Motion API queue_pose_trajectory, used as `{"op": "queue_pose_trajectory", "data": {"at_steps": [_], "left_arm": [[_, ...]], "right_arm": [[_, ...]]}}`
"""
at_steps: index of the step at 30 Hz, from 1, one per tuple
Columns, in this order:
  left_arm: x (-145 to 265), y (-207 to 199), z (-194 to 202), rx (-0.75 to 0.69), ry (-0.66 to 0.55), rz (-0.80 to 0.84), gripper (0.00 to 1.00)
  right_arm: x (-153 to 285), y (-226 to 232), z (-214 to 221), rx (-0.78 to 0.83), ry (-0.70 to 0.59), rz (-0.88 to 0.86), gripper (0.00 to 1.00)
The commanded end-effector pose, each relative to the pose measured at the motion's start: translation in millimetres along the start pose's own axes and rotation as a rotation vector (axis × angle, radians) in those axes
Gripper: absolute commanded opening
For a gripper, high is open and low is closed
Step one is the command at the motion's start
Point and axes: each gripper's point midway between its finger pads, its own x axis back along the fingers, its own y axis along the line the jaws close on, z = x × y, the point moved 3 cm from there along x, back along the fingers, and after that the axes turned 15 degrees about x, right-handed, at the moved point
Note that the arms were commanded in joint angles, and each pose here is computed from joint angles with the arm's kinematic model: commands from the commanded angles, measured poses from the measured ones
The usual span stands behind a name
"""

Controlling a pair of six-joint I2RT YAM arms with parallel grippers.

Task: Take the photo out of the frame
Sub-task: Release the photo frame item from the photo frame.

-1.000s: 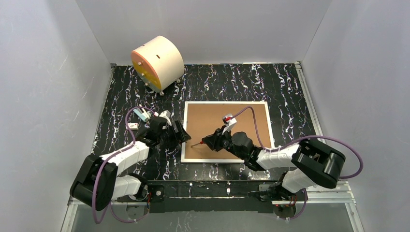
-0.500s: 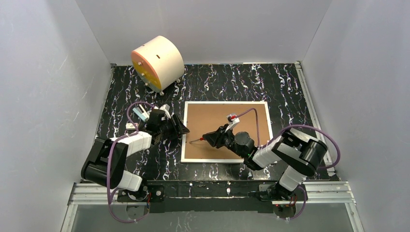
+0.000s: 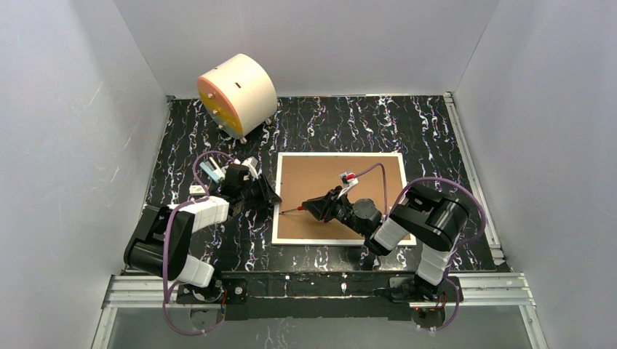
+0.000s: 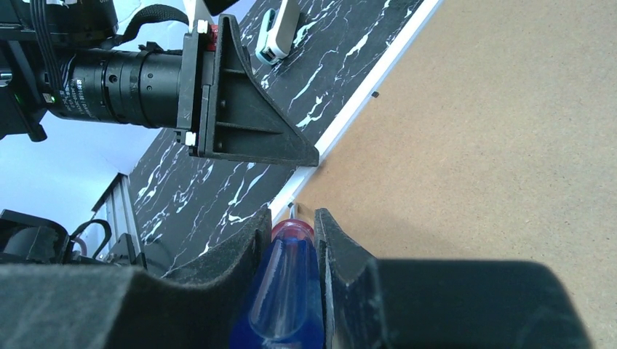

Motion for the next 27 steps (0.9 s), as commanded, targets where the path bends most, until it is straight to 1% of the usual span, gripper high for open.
{"op": "queue_pose_trajectory", "data": {"at_steps": [1,6,12,17,20,21,24,25,27], "left_arm": [[0,26,16,0.008,0.064,-0.101,0.33],[-2,27,19,0.027,0.072,-0.091,0.25],[-4,34,30,0.094,0.073,-0.075,0.19],[-3,41,36,0.131,0.066,-0.076,0.16],[-3,41,37,0.15,0.061,-0.068,0.14],[-4,40,37,0.158,0.059,-0.064,0.14],[-4,37,36,0.171,0.049,-0.048,0.13],[-3,36,36,0.175,0.043,-0.043,0.13],[-1,35,35,0.181,0.031,-0.04,0.12]], "right_arm": [[5,-6,28,0.024,0.104,-0.003,0.01],[4,-2,38,-0.019,0.135,-0.033,0.01],[7,-1,47,-0.103,0.117,-0.047,0.01],[8,-3,47,-0.106,0.114,-0.026,0.01],[5,2,50,-0.084,0.142,-0.019,0.01],[1,4,46,-0.066,0.132,-0.004,0.01],[-11,9,45,-0.006,0.169,0.059,0.01],[-14,8,46,0.018,0.202,0.093,0.01],[-22,10,38,0.087,0.233,0.141,0.01]]}}
